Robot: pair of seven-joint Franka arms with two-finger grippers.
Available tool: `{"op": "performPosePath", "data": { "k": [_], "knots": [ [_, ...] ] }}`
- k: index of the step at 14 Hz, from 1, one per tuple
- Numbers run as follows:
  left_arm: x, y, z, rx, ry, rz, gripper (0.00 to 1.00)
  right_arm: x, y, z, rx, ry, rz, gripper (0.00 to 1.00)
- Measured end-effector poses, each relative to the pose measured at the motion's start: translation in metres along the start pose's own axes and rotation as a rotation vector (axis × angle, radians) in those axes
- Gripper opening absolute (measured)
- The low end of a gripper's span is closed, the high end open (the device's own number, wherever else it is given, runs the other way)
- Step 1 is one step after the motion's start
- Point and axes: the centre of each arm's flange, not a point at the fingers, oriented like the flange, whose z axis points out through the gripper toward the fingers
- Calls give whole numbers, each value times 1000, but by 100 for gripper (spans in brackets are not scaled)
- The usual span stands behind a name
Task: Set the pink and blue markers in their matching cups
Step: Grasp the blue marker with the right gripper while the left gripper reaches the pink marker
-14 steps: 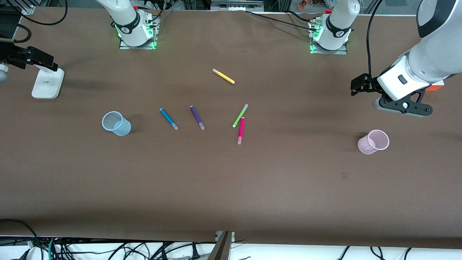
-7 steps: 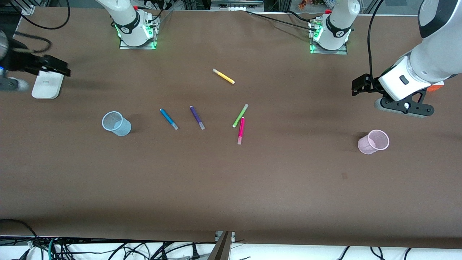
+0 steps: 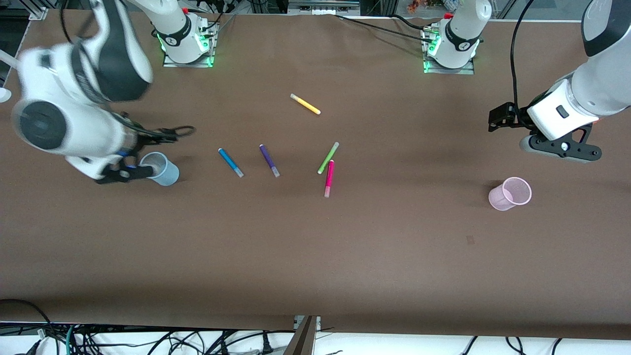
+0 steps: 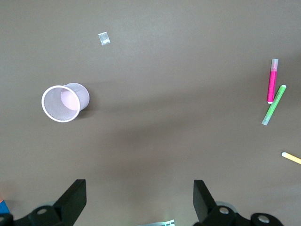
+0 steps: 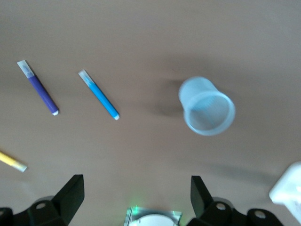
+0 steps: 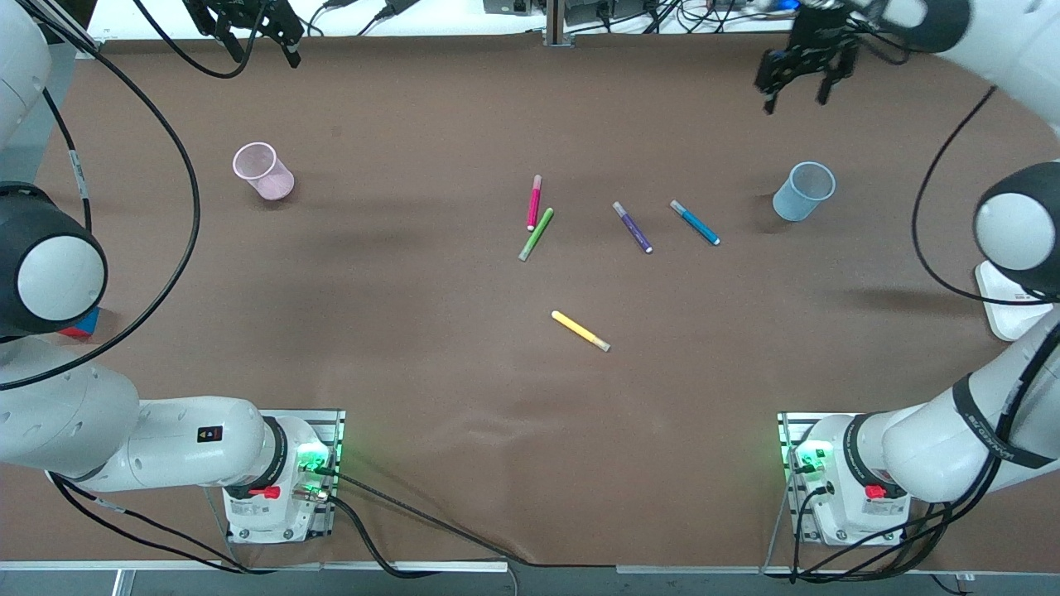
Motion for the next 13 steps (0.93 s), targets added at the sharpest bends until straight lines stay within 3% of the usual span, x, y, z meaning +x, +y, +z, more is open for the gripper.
{"op": "performPosePath", "data": {
  "k": [2,6,10,13],
  "knots": [
    [0,5,1,-23,-2,4,100,25,-37,43,-24,1,-67,100],
    [10,35,16,-89,-15,-39,100,43,-71,123,-40,63,-131,100],
    [45,112,68,-98,-17,-93,100,47,-87,175,-32,148,-195,100],
    [65,170,119,-102,-36,-150,100,50,-99,211,-32,168,-222,100]
  ]
}}
